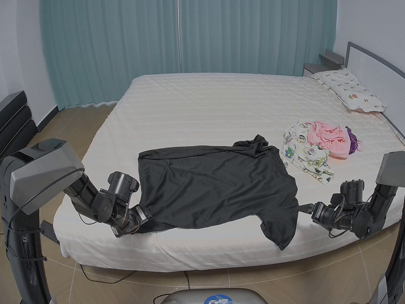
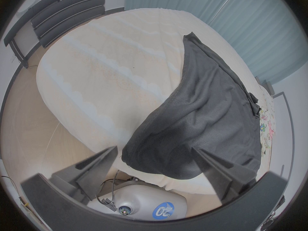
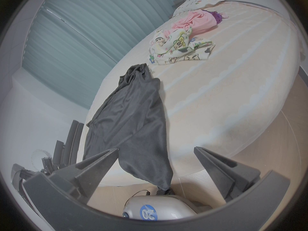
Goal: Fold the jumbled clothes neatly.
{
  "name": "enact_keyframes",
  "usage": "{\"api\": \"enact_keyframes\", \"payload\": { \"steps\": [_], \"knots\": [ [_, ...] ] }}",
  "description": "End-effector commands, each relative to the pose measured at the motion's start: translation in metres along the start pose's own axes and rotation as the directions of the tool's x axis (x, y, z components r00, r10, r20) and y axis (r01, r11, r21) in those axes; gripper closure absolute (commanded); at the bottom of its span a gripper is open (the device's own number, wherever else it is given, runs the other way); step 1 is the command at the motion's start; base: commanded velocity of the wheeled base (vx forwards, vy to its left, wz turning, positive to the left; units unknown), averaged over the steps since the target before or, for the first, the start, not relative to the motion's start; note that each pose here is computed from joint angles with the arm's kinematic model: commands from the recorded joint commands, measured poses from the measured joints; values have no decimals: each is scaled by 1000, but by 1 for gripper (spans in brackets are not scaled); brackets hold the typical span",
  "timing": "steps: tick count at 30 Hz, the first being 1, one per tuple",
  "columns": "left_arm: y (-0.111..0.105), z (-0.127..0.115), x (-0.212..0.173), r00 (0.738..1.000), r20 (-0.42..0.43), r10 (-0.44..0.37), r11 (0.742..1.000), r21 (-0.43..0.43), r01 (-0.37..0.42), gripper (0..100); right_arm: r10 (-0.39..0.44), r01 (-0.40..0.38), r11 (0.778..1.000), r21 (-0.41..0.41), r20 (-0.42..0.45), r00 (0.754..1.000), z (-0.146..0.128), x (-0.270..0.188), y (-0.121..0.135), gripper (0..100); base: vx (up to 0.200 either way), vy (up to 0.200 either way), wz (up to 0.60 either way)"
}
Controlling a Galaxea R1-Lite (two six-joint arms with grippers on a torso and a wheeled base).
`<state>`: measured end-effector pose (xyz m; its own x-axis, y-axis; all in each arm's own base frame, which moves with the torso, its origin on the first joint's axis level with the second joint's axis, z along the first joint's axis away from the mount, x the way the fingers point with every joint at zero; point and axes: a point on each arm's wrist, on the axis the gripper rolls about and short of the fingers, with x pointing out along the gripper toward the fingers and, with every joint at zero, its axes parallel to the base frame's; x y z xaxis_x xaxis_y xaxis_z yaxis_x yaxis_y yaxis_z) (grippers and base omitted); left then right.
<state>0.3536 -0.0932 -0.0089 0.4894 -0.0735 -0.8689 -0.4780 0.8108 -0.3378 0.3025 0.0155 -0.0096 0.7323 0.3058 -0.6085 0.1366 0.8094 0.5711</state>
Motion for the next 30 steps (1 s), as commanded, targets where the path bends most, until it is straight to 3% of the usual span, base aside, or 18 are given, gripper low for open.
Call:
{"api": "enact_keyframes", "payload": {
  "steps": [1, 8, 13, 21, 22, 30],
  "knots": [
    [-1, -1, 6, 1000, -5, 5, 1000, -18, -6, 100, -2, 1, 1000, -20, -47, 999, -11, 15, 1, 0, 0, 0, 0],
    [1, -1, 4, 1000, -7, 7, 998, -55, -8, 100, 3, -5, 999, -42, -44, 999, -12, 41, 4, 0, 0, 0, 0],
    [5, 6, -4, 1000, -3, -2, 997, -83, 2, 100, -42, 42, 998, -56, -9, 999, -11, 68, 1, 0, 0, 0, 0],
    [8, 8, -3, 1000, -5, 1, 996, -94, -2, 100, -33, 33, 998, -51, 4, 999, -8, 73, 2, 0, 0, 0, 0],
    [8, 8, -3, 1000, -5, 1, 996, -94, -2, 100, -33, 33, 998, -51, 4, 999, -8, 73, 2, 100, 0, 0, 0],
    [12, 5, -5, 1000, -13, 8, 996, -92, -9, 100, -43, 43, 998, -36, 14, 999, -1, 51, 0, 100, 0, 0, 0]
  ]
}}
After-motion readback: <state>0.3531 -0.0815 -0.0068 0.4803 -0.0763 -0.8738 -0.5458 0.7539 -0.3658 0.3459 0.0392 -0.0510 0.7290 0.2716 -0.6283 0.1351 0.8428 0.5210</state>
